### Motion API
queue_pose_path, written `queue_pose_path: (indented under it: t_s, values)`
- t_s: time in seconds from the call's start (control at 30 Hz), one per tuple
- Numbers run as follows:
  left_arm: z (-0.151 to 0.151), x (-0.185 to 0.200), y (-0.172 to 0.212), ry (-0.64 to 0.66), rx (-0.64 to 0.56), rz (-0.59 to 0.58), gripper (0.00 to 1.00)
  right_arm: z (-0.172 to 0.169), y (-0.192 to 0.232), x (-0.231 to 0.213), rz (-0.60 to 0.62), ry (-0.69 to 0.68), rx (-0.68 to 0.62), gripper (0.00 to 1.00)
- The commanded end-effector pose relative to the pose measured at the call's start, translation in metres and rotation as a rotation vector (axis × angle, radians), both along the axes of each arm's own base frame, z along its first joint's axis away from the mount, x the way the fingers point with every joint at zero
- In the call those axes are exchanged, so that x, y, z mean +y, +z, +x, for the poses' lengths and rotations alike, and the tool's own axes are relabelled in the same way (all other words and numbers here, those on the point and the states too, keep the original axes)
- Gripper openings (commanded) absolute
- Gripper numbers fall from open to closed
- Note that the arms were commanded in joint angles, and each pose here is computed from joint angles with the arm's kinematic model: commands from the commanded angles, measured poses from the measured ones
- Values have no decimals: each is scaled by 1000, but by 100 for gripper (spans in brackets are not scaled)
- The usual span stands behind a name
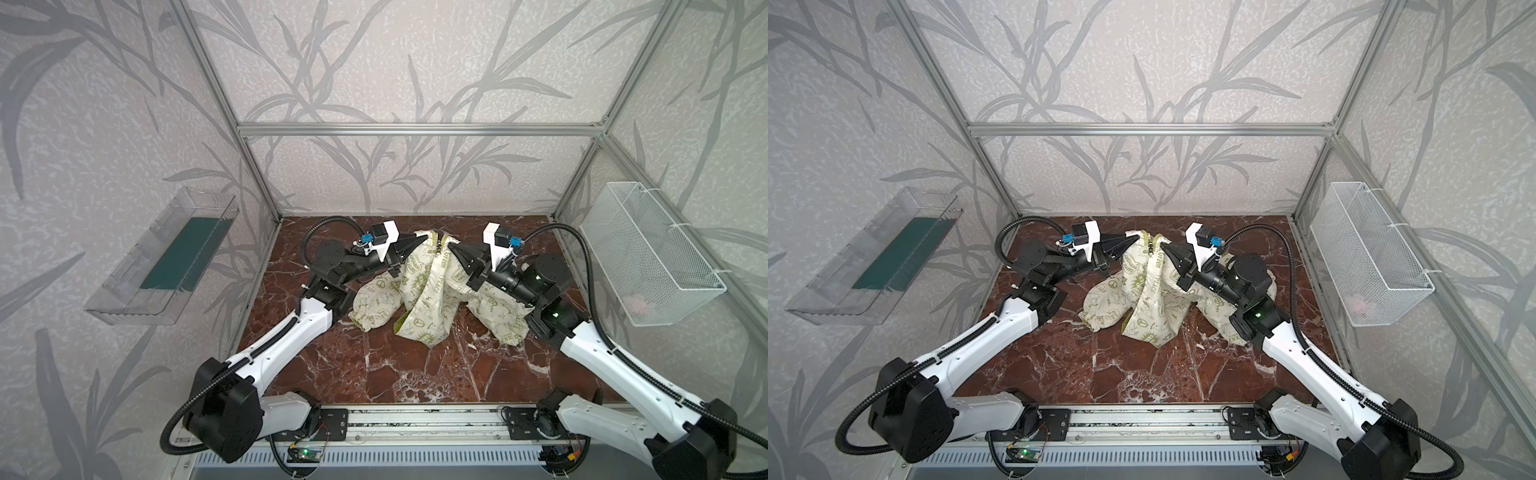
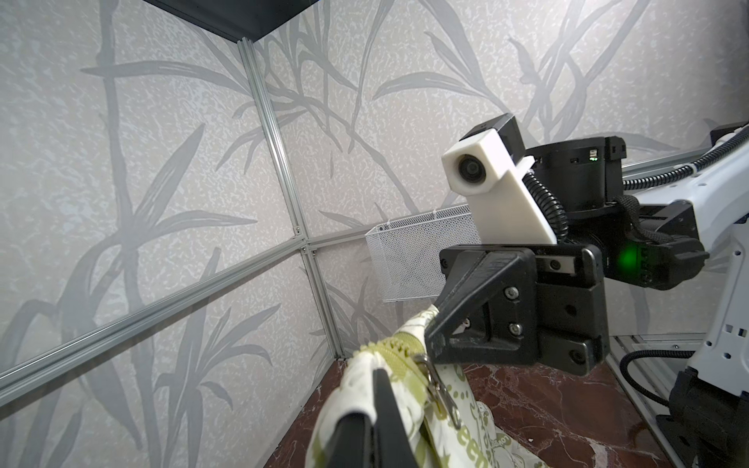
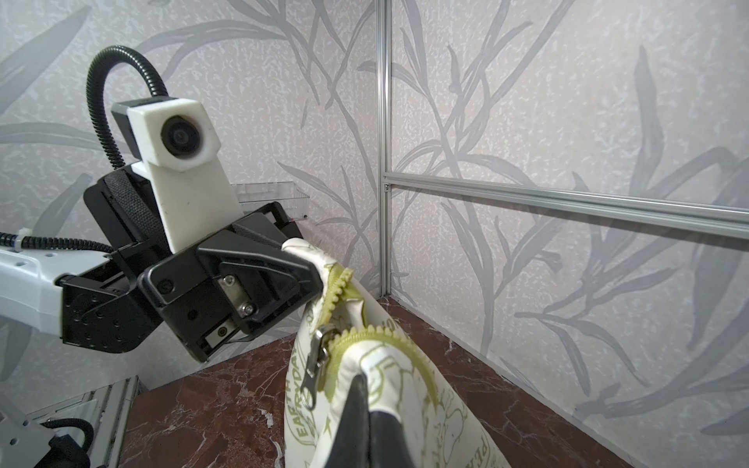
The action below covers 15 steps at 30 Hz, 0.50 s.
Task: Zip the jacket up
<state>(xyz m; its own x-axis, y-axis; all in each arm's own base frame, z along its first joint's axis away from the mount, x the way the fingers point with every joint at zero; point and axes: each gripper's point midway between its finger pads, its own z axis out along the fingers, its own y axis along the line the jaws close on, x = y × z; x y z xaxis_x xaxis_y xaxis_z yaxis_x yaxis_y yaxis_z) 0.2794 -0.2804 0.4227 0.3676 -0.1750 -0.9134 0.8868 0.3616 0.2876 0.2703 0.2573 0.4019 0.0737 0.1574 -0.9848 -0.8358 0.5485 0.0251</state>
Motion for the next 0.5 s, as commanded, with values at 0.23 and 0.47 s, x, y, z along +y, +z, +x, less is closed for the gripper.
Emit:
queue_pose_path:
  t_s: [0.23, 0.47]
  values:
    - [-5, 7, 6, 144, -170, 15, 0, -6, 36, -7, 92, -11, -51, 0]
    - [-11, 5, 5, 136, -182, 21, 0, -5, 35, -4, 97, -8, -43, 0]
